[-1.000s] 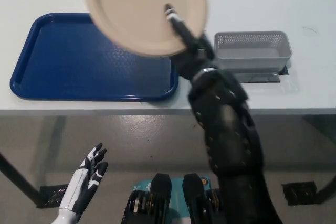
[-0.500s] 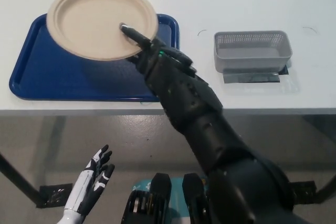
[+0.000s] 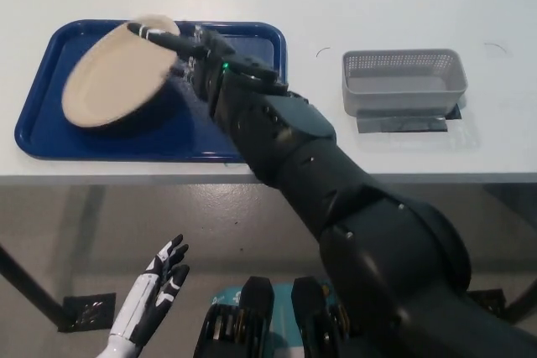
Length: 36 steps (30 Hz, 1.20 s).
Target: Use the right hand to pick up a plate from a leveled surface and place it into a tray on the left side
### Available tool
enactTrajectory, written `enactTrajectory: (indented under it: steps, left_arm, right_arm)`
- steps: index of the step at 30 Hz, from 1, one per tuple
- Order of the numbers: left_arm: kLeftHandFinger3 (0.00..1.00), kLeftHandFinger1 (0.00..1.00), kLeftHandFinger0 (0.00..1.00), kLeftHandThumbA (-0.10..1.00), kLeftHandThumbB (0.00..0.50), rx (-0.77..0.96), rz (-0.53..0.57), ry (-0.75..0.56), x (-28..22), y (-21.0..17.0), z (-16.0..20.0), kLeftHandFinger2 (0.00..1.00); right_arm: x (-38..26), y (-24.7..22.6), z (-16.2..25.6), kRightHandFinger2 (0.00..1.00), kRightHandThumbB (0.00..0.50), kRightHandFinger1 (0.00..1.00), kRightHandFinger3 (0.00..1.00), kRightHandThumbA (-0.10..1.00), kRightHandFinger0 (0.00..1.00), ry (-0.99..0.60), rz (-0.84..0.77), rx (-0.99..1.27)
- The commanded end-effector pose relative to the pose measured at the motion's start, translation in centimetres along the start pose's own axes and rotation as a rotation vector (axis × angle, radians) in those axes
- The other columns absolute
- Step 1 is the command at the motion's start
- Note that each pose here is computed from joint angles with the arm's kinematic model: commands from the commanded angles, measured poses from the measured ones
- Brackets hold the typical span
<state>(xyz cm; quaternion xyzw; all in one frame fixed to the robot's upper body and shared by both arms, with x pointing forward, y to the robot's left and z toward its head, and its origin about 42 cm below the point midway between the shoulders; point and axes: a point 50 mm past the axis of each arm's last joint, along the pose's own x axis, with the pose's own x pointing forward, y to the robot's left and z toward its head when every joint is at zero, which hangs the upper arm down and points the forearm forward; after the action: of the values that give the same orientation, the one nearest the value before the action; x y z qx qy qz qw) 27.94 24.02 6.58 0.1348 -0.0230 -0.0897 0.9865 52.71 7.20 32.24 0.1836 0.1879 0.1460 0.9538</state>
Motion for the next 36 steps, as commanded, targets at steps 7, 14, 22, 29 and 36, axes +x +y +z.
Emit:
enactTrajectory:
  steps: [7, 14, 22, 29, 36]
  left_arm:
    - [1.00, 1.00, 1.00, 0.91, 0.270, 0.044, -0.024, -0.039, 0.5, 0.5, 0.7, 1.00]
    - [1.00, 1.00, 1.00, 0.91, 0.251, 0.040, -0.015, -0.031, 0.4, 0.7, 0.7, 1.00]
    - [1.00, 1.00, 1.00, 0.87, 0.222, 0.031, -0.013, -0.029, 0.6, 1.0, 0.4, 1.00]
    - [1.00, 1.00, 1.00, 0.85, 0.234, 0.033, -0.005, -0.022, 1.6, 0.9, 0.4, 1.00]
    - [1.00, 1.00, 1.00, 0.88, 0.249, 0.031, -0.001, -0.007, 1.9, 0.2, 0.2, 1.00]
  right_arm:
    - [-0.5, -0.8, 4.6, 1.00, 0.466, 1.00, 1.00, 1.00, 1.00, -0.209, 0.094, -0.038]
    - [-5.4, -4.6, 8.2, 1.00, 0.441, 1.00, 1.00, 1.00, 1.00, -0.528, 0.143, -0.040]
    - [-24.3, -7.9, 9.0, 1.00, 0.456, 1.00, 1.00, 1.00, 1.00, -1.025, 0.287, -0.262]
    - [-35.8, -10.6, 6.2, 1.00, 0.458, 1.00, 1.00, 1.00, 1.00, -1.334, 0.405, -0.432]
    - [-39.8, -15.1, 1.2, 1.00, 0.490, 1.00, 1.00, 1.00, 1.00, -1.433, 0.388, -0.518]
